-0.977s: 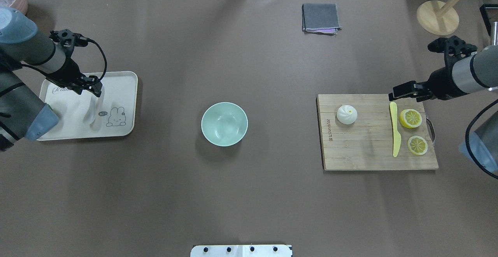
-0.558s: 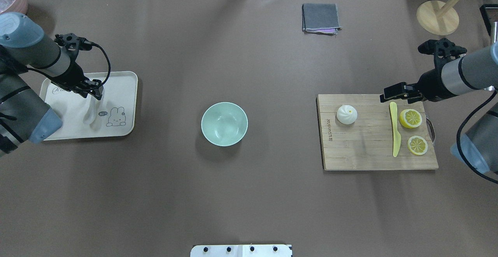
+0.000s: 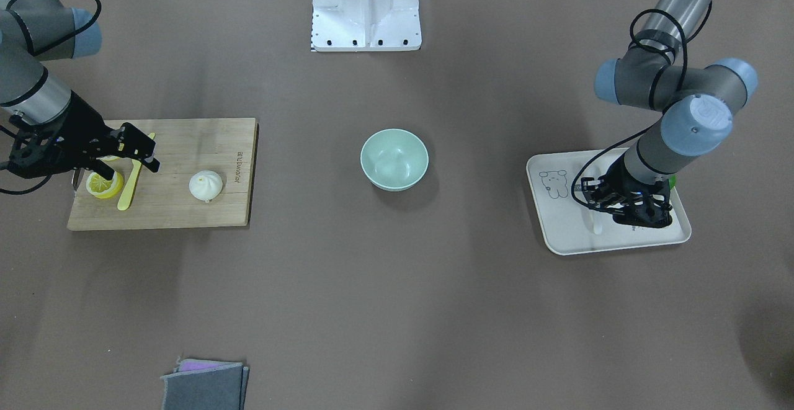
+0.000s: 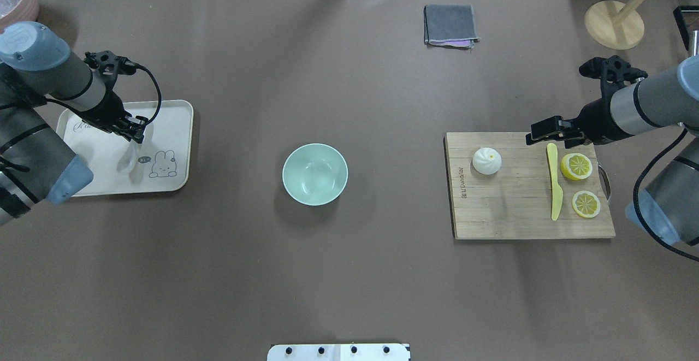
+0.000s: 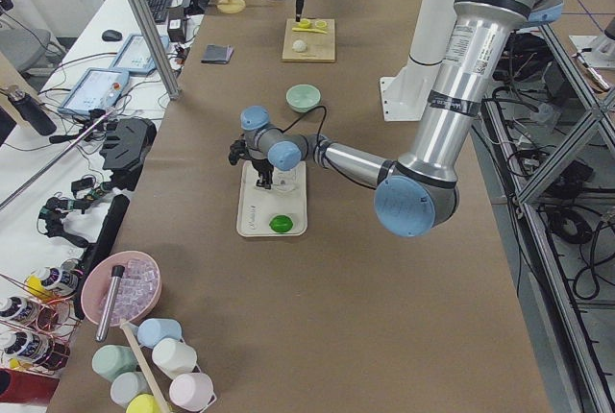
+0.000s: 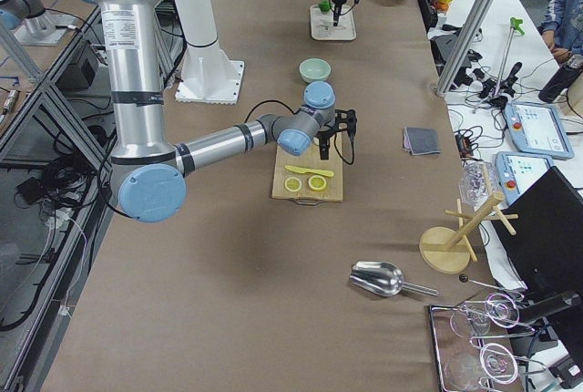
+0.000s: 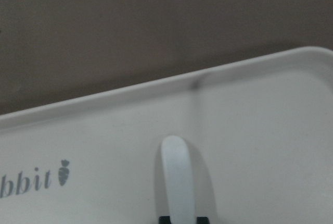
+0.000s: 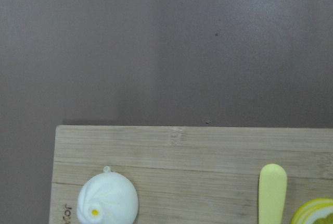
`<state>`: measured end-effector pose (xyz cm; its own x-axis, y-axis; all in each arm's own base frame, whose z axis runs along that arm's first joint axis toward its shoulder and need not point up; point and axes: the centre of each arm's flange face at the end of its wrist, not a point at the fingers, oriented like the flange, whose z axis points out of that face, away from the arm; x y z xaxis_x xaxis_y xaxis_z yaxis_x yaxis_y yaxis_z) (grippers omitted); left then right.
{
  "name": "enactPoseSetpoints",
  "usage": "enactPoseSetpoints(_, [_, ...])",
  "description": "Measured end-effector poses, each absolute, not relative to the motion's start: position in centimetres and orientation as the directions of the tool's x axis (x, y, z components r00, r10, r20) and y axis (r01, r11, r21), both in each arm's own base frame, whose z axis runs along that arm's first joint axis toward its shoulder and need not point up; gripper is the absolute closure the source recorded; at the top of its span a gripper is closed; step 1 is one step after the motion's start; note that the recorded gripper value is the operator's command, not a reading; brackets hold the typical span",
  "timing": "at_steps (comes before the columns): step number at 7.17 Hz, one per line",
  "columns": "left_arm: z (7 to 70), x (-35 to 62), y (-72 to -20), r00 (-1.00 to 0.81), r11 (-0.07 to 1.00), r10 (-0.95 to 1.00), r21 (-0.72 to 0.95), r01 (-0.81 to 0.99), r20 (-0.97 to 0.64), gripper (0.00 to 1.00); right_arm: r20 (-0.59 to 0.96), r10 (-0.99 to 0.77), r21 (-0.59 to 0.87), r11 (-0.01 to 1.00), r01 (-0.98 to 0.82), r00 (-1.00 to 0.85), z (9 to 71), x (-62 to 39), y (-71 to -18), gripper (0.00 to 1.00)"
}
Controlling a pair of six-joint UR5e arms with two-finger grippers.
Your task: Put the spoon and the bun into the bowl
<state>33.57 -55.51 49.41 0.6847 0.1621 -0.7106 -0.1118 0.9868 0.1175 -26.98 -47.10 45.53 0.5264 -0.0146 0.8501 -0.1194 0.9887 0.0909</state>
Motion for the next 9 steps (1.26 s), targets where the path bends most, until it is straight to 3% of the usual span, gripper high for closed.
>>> enactPoseSetpoints(2, [42.8,35.3,-56.3,0.638,0.985,0.171,0.156,-0.079,-0.751,1.0,0.847,-0.022,0.106,0.986,-0.128,0.531,44.8,-28.4,-47.4,0.0])
enactPoseSetpoints(3, [36.4,39.0,-56.1,0.589,0.988,0.149,0.149,-0.048,-0.794,1.0,0.842,-0.021,0.112,0.984,-0.136,0.539,44.3,-30.3,-47.1,0.01])
enactPoseSetpoints(5, [26.2,46.0,-53.6,0.507,0.994,0.099,0.105,-0.017,-0.856,1.0,0.828,-0.016,0.115,0.983,-0.141,0.561,44.0,-34.6,-46.0,0.08])
enactPoseSetpoints(6, [23.0,48.8,-51.9,0.486,0.995,0.086,0.096,-0.005,-0.869,1.0,0.82,-0.021,0.122,0.983,-0.139,0.572,44.0,-36.1,-45.7,0.26])
enactPoseSetpoints(7, [20.6,51.0,-50.3,0.47,0.995,0.083,0.096,0.002,-0.878,1.0,0.817,-0.025,0.127,0.983,-0.136,0.576,43.9,-37.1,-45.8,0.58])
enactPoseSetpoints(8, [19.4,52.2,-49.5,0.461,0.995,0.083,0.096,0.003,-0.884,1.0,0.816,-0.028,0.129,0.983,-0.134,0.578,43.6,-37.9,-46.0,0.99])
enactPoseSetpoints(9, [19.1,52.7,-49.3,0.462,0.995,0.083,0.098,0.009,-0.883,0.02,0.815,-0.03,0.13,0.983,-0.132,0.579,43.5,-38.4,-46.3,1.0])
